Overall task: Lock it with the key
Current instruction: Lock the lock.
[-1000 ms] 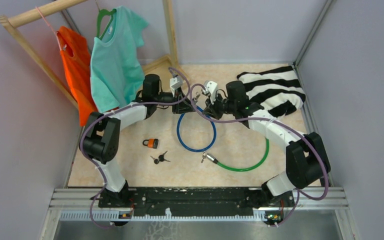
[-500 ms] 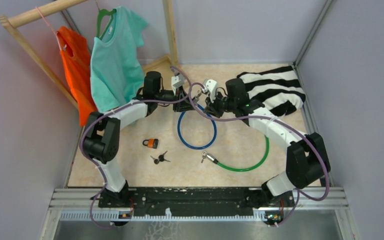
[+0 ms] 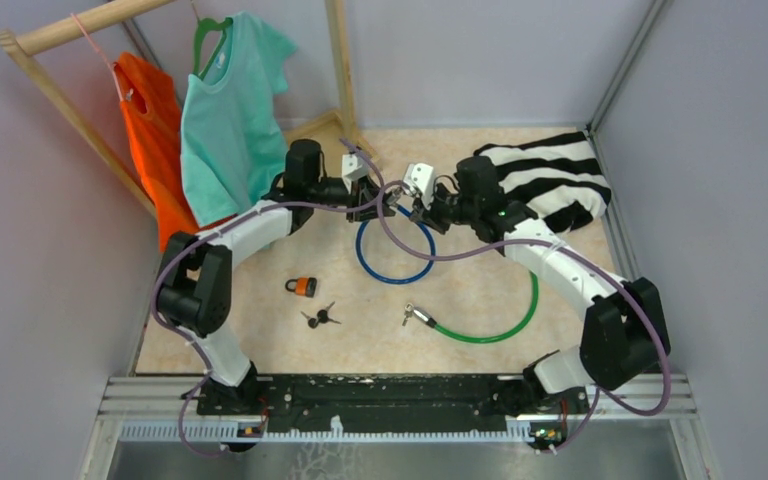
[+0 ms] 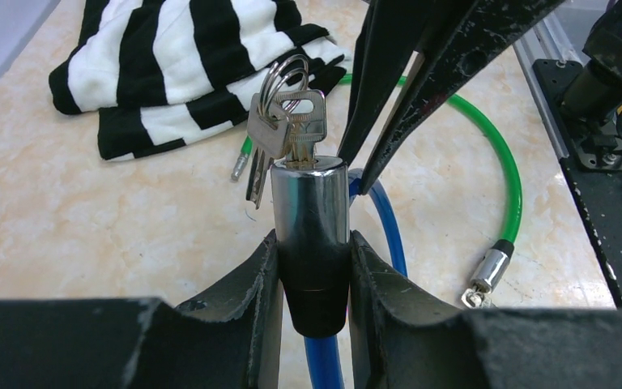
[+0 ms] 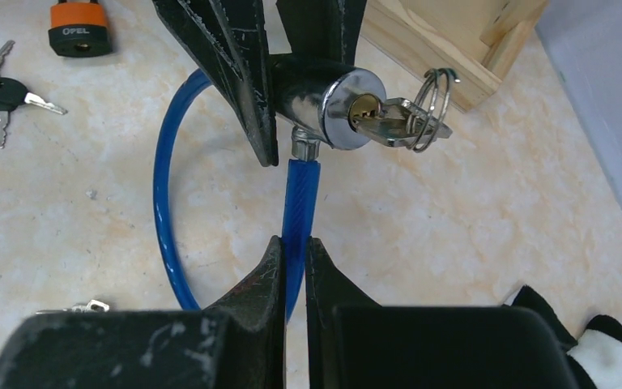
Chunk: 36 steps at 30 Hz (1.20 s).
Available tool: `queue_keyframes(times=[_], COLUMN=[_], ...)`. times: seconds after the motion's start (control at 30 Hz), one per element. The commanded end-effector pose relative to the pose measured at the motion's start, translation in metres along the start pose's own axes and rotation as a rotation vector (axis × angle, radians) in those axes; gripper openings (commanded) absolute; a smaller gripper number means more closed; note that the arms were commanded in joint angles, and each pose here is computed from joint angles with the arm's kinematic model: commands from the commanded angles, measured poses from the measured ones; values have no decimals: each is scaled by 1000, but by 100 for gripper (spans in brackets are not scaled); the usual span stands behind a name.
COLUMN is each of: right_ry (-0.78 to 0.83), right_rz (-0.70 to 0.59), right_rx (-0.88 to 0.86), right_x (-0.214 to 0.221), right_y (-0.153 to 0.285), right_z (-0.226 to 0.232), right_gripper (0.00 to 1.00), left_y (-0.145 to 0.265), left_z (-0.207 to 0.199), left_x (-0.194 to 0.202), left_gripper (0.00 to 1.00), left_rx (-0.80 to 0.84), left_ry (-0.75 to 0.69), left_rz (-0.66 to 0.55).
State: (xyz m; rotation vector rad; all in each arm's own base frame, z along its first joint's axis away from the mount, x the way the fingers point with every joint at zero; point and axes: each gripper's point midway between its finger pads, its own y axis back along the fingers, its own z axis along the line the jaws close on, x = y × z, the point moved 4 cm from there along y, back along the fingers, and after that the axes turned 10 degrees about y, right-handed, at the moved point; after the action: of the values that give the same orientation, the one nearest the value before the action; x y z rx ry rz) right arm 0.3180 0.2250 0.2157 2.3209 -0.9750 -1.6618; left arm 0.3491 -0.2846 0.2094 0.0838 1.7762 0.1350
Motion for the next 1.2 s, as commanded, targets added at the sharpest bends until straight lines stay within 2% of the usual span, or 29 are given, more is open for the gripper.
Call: queue_keyframes(times=[0.0, 0.4, 0.83, 1.1, 1.17], right_ry=[196, 217, 60, -151, -209], right_rz=[-214, -212, -134, -187, -197], right_rx=[16, -27, 8, 3, -4], right_x=[-51, -34, -29, -68, -77], right_y=[10, 15, 40, 60, 61], right_z=[-2, 20, 28, 16, 13], right_gripper=[0, 0, 38, 60, 63], left_y=[-7, -2, 2, 4, 5], left_z=[-32, -60, -52, -54, -54], left_x=[2, 21, 21, 18, 17], left_gripper=[0, 0, 0, 0, 0], left_rx=[89, 68, -62, -76, -78], left_ry=[-101, -143, -64, -73, -88], left_rz=[-11, 6, -4, -10, -12])
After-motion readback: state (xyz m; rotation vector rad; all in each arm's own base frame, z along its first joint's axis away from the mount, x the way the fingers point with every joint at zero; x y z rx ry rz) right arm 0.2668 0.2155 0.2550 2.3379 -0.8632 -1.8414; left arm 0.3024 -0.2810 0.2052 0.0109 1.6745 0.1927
